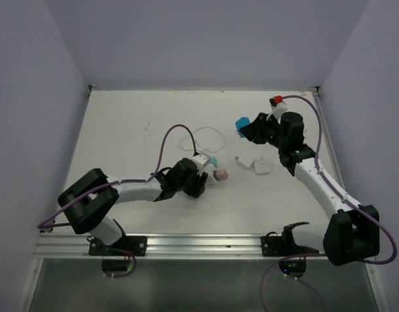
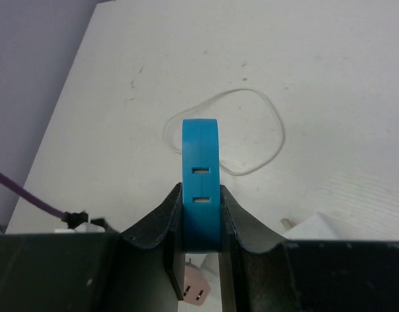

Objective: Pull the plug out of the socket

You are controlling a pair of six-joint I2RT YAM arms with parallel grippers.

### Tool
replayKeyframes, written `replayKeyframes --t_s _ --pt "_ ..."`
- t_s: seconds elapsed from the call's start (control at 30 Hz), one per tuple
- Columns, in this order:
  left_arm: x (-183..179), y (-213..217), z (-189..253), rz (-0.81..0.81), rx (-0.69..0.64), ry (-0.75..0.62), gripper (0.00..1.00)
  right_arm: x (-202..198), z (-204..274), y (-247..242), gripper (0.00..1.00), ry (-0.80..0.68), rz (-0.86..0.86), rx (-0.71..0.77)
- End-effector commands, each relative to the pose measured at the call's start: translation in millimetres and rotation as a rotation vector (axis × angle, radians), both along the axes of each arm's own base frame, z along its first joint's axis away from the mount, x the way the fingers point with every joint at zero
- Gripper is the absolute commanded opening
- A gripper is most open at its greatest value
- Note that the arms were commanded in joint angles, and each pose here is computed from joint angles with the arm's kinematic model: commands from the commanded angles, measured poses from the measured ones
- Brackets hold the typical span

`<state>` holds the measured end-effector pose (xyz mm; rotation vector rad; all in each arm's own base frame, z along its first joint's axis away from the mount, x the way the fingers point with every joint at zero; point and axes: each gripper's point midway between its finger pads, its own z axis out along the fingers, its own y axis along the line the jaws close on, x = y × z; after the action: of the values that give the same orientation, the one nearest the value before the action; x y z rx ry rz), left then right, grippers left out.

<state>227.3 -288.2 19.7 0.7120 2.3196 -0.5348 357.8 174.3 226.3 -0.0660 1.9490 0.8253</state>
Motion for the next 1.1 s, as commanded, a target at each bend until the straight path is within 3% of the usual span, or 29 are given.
replayKeyframes --t_s 0.0,0.3,0.47,0.57,0.67,0.7,0.77,0.8,0.9,1.07 --pt "-25 46 -35 0.041 0.186 0.106 0.00 14 -21 -51 0.00 0.080 -0.219 0.006" --pt "-15 52 -21 0.094 0.153 0.071 0.00 28 -83 -154 0.00 0.279 -0.552 0.181" --pt "-8 49 0 0.126 0.073 0.024 0.00 38 -108 -162 0.00 0.344 -0.570 0.230" --pt "-3 49 11 0.157 0.028 0.000 0.06 40 -118 -160 0.08 0.376 -0.554 0.238" --pt "0 48 21 0.187 -0.008 -0.009 0.23 42 -134 -157 0.20 0.418 -0.540 0.258" --pt "1 47 25 0.195 -0.021 -0.012 0.34 41 -138 -156 0.29 0.434 -0.539 0.264" --pt "8 39 40 0.215 -0.088 -0.039 0.46 38 -144 -156 0.39 0.454 -0.547 0.263" --pt "10 36 48 0.233 -0.122 -0.044 0.61 36 -144 -157 0.48 0.455 -0.554 0.257" --pt "14 31 61 0.281 -0.183 -0.043 0.82 28 -145 -164 0.62 0.471 -0.592 0.213" --pt "21 23 80 0.454 -0.320 0.037 0.99 11 -119 -179 0.76 0.441 -0.659 0.119"
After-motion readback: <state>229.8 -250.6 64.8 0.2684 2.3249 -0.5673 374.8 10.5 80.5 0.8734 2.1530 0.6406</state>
